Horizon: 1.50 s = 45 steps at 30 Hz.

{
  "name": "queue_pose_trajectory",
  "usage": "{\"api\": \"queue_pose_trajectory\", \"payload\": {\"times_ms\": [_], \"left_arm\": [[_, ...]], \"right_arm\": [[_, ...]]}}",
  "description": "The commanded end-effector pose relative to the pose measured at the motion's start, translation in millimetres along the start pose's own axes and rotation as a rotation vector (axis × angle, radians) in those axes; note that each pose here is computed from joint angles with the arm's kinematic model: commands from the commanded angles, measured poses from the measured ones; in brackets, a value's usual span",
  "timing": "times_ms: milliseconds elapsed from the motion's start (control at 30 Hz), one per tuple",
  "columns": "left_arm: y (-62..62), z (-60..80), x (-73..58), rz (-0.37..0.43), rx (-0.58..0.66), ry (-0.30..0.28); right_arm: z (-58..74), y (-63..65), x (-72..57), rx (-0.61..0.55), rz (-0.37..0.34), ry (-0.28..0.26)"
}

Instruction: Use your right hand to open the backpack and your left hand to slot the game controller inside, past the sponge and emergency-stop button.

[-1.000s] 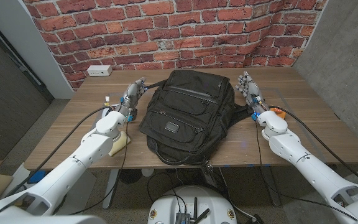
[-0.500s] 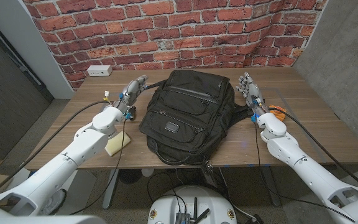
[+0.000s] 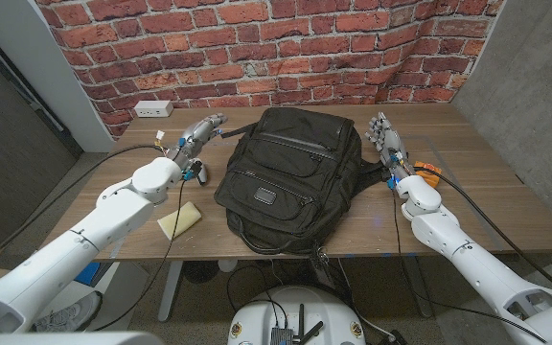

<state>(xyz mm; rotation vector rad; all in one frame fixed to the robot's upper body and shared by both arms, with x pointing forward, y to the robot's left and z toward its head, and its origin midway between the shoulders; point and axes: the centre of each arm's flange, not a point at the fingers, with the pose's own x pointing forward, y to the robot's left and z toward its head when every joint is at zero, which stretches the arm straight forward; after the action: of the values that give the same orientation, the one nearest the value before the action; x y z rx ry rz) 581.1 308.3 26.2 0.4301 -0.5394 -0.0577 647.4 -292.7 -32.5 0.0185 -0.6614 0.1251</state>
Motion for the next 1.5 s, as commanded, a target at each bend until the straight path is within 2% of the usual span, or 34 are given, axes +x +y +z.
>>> {"api": "queue_pose_trajectory", "payload": {"times_ms": [33, 467, 767, 1167, 1500], "left_arm": [[19.0, 14.6, -9.3, 0.012, 0.199, 0.033], [35.9, 32.6, -16.9, -0.011, 0.458, 0.095], [47.0, 43.4, -22.8, -0.011, 0.586, 0.143], [59.3, 59.9, -20.2, -0.073, 0.840, 0.225], [67.9, 63.3, -18.7, -0.113, 0.987, 0.271]], "right_arm": [[-1.3, -0.4, -1.9, -0.004, -0.017, -0.003], [-1.4, -0.5, -0.1, -0.007, -0.029, 0.000], [-4.3, 1.0, 2.2, 0.000, -0.036, 0.002], [-5.3, 2.8, 0.6, -0.004, -0.051, -0.002], [-4.3, 5.1, -0.7, -0.012, -0.052, -0.004]]}}
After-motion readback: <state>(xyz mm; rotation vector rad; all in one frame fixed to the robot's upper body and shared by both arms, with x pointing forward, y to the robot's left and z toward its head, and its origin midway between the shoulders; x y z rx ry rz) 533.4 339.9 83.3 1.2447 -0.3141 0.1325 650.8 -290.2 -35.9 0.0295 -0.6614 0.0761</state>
